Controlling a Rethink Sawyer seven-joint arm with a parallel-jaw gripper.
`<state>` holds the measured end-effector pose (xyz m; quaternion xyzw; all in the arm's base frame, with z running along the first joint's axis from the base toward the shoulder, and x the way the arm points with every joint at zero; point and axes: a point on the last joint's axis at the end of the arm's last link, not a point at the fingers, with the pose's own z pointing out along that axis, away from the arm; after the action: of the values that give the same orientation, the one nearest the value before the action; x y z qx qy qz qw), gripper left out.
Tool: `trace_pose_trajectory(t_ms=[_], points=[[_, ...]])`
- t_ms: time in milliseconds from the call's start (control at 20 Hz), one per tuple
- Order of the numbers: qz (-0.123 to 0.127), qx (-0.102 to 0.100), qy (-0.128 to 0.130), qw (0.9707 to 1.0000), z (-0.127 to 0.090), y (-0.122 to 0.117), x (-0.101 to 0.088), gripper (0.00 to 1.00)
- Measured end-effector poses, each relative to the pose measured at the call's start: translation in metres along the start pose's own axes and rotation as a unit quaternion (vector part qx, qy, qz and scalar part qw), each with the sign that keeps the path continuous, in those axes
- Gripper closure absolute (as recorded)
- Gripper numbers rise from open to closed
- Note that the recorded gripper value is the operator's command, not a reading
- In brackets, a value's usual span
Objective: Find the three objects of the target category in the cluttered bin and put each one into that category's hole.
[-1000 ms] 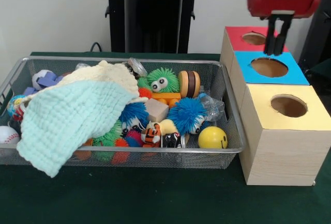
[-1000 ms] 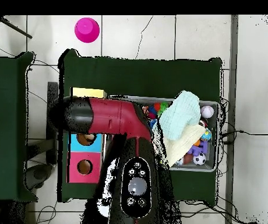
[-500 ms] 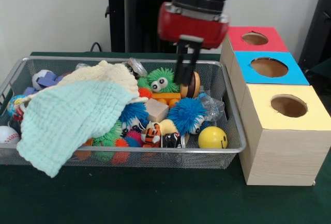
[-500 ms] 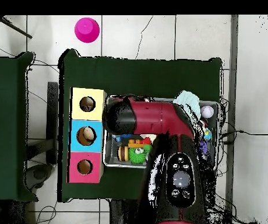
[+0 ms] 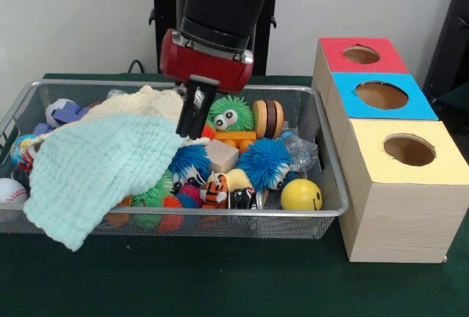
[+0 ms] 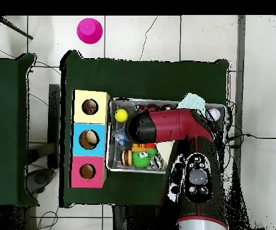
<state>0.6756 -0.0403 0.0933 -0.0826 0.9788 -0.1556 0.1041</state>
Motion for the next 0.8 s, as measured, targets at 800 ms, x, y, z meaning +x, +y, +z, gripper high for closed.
trace_pose_trajectory(t_ms=[800], points=[[-0.04,0.023,0.016,0.9988,0.019,-0.022,0.03,1.0]])
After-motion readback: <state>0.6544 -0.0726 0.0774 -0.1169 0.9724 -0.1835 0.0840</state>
